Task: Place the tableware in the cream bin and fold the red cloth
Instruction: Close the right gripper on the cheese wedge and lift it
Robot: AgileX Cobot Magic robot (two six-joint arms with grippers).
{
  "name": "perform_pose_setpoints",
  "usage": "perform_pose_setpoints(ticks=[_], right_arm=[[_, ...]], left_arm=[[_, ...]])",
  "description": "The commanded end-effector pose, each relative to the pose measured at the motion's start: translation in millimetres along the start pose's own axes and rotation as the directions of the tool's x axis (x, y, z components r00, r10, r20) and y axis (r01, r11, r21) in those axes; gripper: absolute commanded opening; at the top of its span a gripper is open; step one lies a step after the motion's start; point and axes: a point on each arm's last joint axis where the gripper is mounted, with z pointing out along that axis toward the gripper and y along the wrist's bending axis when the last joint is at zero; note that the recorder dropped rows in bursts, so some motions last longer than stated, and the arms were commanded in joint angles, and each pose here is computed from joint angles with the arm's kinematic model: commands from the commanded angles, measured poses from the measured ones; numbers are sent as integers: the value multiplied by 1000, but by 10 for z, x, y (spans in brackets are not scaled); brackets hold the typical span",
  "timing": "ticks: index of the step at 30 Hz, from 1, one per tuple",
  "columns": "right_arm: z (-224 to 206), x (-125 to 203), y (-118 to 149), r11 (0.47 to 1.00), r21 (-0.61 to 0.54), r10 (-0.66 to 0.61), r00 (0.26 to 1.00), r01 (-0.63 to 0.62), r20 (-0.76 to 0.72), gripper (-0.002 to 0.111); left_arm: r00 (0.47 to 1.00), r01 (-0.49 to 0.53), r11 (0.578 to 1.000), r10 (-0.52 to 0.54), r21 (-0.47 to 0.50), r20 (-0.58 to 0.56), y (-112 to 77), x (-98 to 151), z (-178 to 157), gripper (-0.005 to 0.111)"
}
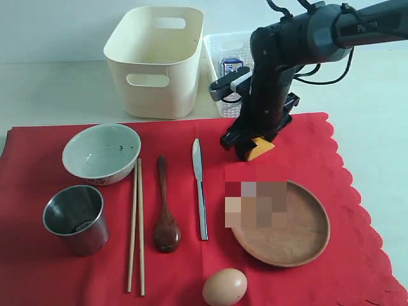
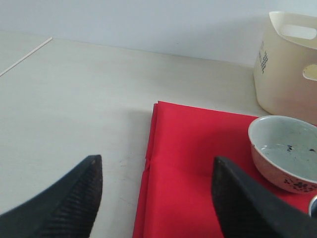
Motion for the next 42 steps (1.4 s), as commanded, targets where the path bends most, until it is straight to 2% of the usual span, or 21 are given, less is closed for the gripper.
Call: perform_pose_setpoints(ticks=[1,11,16,19,22,24,26,27,29,30,33,39,42], right_arm=[[-276,-4,-18,1000,9,10,999,-10,52,0],[-914,6,-41,999,30,14,981,-21,192,0],[-939,48,-36,1000,27,3,988,-8,157,1],[-856,90,-25,994,25,-108,990,106,87,11],[-768,105,-6,958,10,-285,957,285,50,21],[-706,108,2,901,0,-433,901,433,33,29],[-669,112,8,792,-7,-610,792,610,25,39],[-653,116,13,716,-14,-697,716,698,23,45],[-633,117,14,629,-16,-777,629,777,22,54],[-618,115,14,569,-16,-822,569,822,22,58],[-601,112,13,460,-13,-887,460,888,22,65],[-410,86,15,308,-22,-951,309,951,21,65],[-290,76,20,268,-32,-963,269,963,23,64]], left_arm=[[1000,-9,1000,9,-2,12,1,-9,-5,62],[1000,-9,1000,9,-2,12,1,-9,-5,62],[1000,-9,1000,9,-2,12,1,-9,-5,62],[1000,-9,1000,9,-2,12,1,-9,-5,62],[1000,-9,1000,9,-2,12,1,-9,-5,62],[1000,-9,1000,9,-2,12,1,-9,-5,62],[1000,-9,1000,9,-2,12,1,-9,-5,62],[1000,-9,1000,9,-2,12,1,-9,-5,62],[1000,-9,1000,9,-2,12,1,-9,-5,62],[1000,-9,1000,9,-2,12,1,-9,-5,62],[1000,-9,1000,9,-2,12,1,-9,-5,62],[1000,-9,1000,9,-2,12,1,-9,-5,62],[1000,-9,1000,9,-2,12,1,-9,-5,62]])
